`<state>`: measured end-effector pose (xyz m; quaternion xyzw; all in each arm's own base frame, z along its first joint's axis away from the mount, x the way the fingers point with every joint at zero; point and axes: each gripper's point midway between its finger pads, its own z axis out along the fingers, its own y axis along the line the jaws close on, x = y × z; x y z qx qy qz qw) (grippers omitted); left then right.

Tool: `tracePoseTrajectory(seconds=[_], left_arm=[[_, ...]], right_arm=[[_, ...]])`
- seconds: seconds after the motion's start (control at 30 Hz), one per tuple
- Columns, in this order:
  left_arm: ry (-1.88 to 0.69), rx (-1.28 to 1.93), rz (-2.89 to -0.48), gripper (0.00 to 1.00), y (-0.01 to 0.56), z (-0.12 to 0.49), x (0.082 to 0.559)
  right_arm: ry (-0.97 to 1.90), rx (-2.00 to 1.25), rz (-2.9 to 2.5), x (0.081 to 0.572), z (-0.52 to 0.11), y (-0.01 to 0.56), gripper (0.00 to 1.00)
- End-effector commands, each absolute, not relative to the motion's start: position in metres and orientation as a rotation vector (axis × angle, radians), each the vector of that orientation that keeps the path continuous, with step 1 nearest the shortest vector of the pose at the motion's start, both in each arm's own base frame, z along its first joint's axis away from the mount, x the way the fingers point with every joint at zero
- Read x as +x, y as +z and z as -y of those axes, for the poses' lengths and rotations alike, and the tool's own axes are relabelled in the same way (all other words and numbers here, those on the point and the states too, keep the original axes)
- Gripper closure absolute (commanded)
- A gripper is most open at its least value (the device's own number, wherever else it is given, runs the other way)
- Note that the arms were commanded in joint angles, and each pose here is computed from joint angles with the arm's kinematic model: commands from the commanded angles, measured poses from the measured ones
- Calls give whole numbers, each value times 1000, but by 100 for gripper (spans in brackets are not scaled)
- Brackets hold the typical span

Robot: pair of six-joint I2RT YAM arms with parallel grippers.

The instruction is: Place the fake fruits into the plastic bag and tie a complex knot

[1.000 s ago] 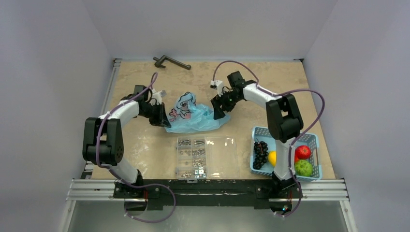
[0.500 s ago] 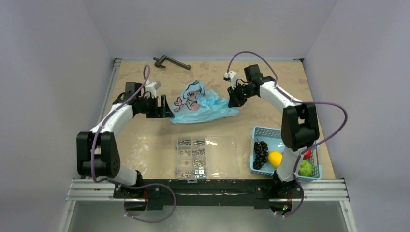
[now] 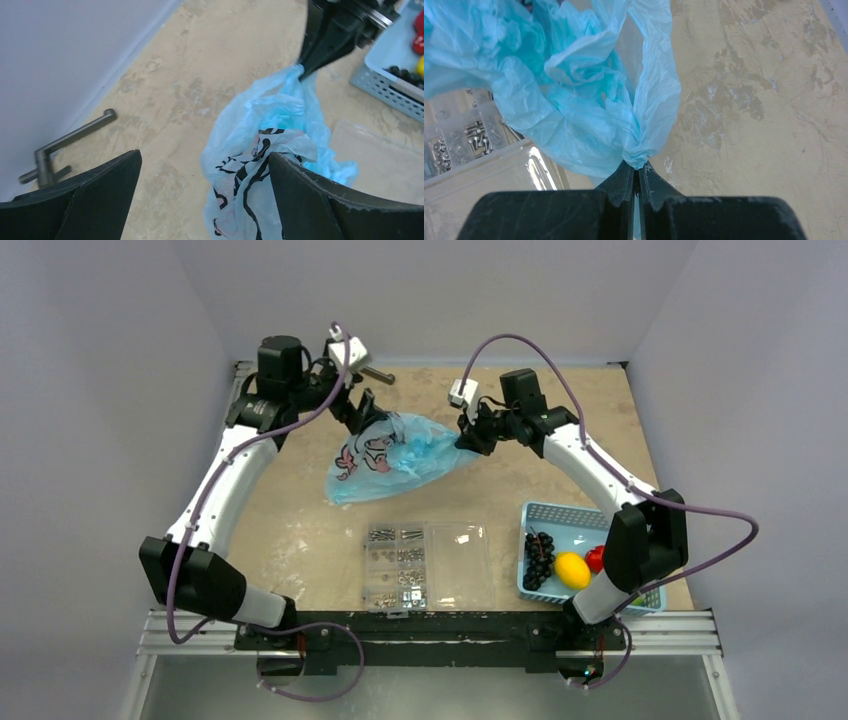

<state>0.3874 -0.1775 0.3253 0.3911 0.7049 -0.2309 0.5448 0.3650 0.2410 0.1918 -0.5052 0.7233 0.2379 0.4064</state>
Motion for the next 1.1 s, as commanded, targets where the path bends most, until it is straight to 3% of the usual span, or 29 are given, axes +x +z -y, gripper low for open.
tracePoseTrajectory(seconds=[0.0,0.17,0.2,0.3,0.4,0.6,0.77,0.8,0.87,0.9,0.93,1.07], left_arm=[[-563,1213,-1671,0,277,205,364],[-720,1315,-1763,0,239,217,338],[-716,1339,-1774,5,231,215,335],[-640,1401,-1838,44,205,199,329],[-535,1364,-1891,100,187,167,335],[-420,1211,-1976,100,166,92,343],[-420,1160,-1795,100,207,107,349],[-425,1149,-1749,90,221,115,351],[-475,1175,-1660,48,254,132,346],[-512,1209,-1617,33,269,141,340],[-535,1216,-1595,25,280,148,339],[-605,1233,-1527,17,316,180,339]], right_arm=[[590,-1277,-1768,367,-242,205,100],[592,-1261,-1780,368,-242,204,100],[597,-1263,-1779,367,-242,204,100],[586,-1263,-1785,367,-239,202,100],[560,-1230,-1813,374,-221,200,100],[562,-1203,-1844,382,-195,205,100],[646,-1195,-1840,372,-208,213,100],[663,-1199,-1832,369,-212,216,100],[678,-1207,-1817,364,-216,220,100],[680,-1214,-1806,361,-218,222,100],[675,-1222,-1793,359,-220,224,100],[644,-1256,-1737,353,-226,234,100]])
